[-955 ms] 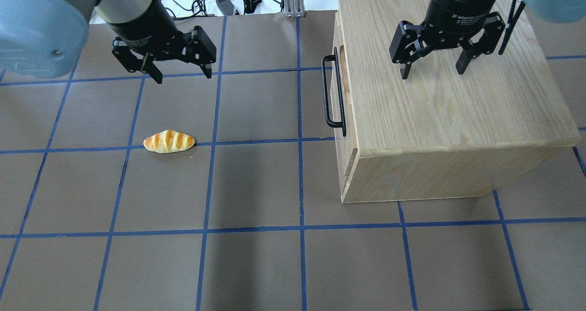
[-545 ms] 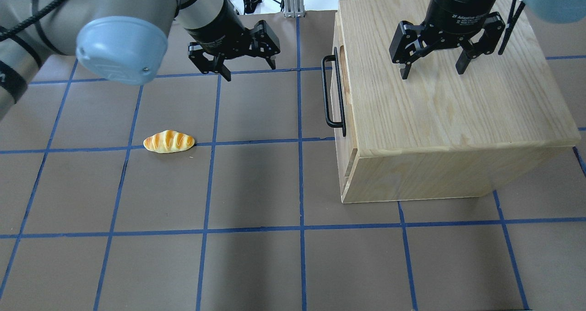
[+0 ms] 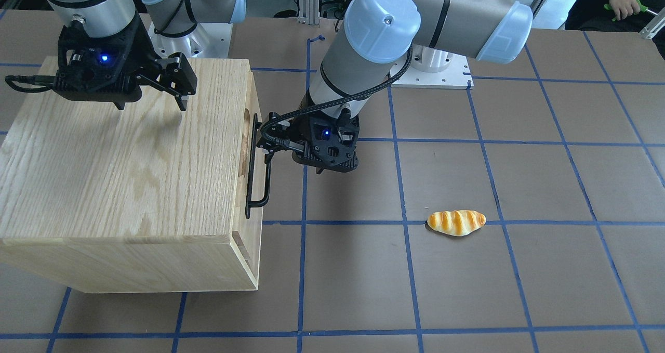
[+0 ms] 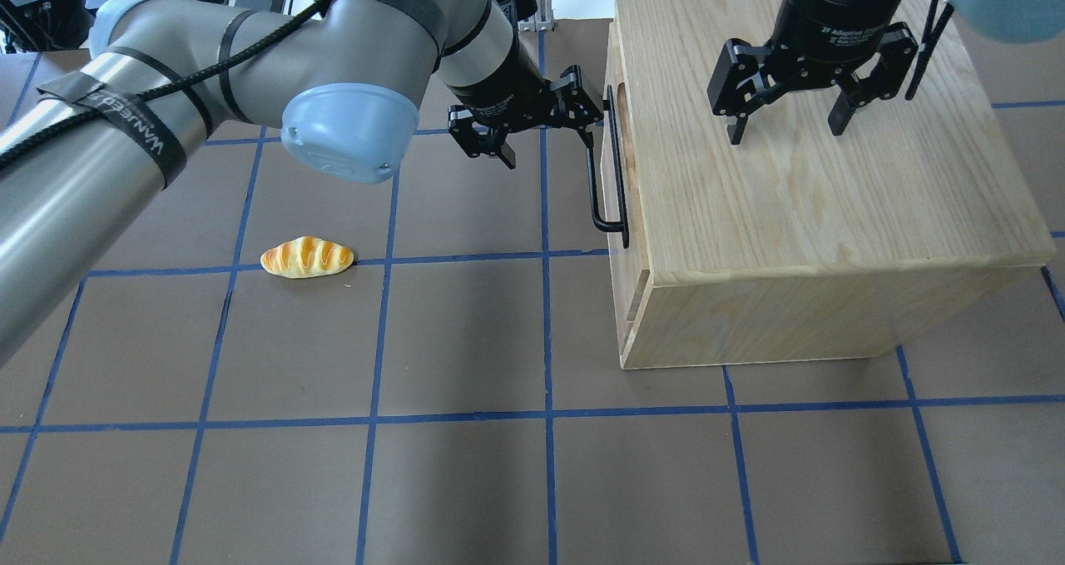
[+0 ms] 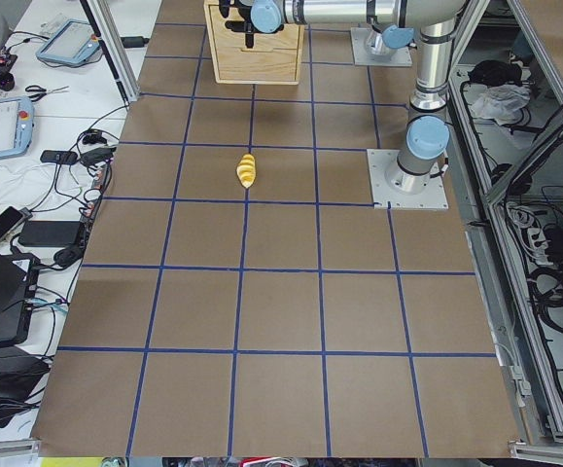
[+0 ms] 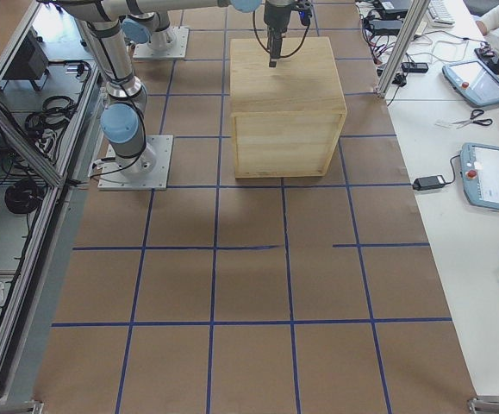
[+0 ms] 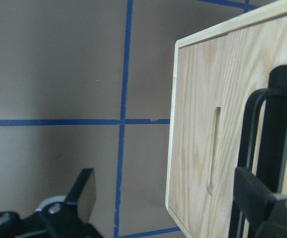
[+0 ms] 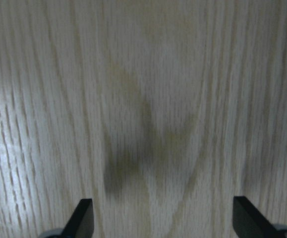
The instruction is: Open upper drawer
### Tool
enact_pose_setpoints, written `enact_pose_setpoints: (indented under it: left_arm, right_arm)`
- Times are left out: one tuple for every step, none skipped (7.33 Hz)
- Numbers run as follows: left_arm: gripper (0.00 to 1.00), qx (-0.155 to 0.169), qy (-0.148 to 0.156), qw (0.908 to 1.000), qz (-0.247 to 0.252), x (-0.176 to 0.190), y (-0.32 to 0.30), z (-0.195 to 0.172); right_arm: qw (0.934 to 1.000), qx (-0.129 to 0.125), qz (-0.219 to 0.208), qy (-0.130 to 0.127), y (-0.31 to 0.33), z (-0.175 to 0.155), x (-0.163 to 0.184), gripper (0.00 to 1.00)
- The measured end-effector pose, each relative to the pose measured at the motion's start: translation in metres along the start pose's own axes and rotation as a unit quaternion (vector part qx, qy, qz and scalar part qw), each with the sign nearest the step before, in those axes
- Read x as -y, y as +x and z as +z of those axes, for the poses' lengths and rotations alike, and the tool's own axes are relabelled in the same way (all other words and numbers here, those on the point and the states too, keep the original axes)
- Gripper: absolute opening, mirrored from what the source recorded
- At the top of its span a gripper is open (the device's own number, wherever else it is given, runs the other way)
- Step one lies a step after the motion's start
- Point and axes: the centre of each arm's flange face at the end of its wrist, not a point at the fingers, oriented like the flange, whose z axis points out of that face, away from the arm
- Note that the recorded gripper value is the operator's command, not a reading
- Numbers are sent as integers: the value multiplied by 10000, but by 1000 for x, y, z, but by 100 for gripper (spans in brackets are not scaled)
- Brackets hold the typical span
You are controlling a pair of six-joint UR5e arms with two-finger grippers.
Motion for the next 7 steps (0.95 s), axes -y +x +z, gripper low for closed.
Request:
enact_pose_setpoints:
  left_arm:
    - [100, -37, -80, 9999, 133, 0, 1, 9]
    - [100, -43, -153, 9995, 275, 2, -1, 17]
    - [100, -43, -225, 9988, 432, 3, -3, 25]
    - [100, -41, -278, 9979, 581, 4, -5, 32]
    - [100, -29, -303, 9971, 698, 5, -8, 33]
    - [100, -6, -310, 9970, 710, 8, -17, 28]
    - [100, 26, -327, 9974, 636, 16, -40, 20]
  right_arm:
    - [10000, 0, 0, 1, 0, 0, 0, 100]
    - [10000, 0, -1, -1, 0, 0, 0, 100]
    - [10000, 0, 1, -2, 0, 0, 0, 100]
    - [10000, 0, 2, -1, 0, 0, 0, 100]
    - [10000, 0, 3, 0, 0, 0, 0, 100]
    - [10000, 0, 2, 1, 0, 0, 0, 100]
    - [10000, 0, -2, 3, 0, 0, 0, 100]
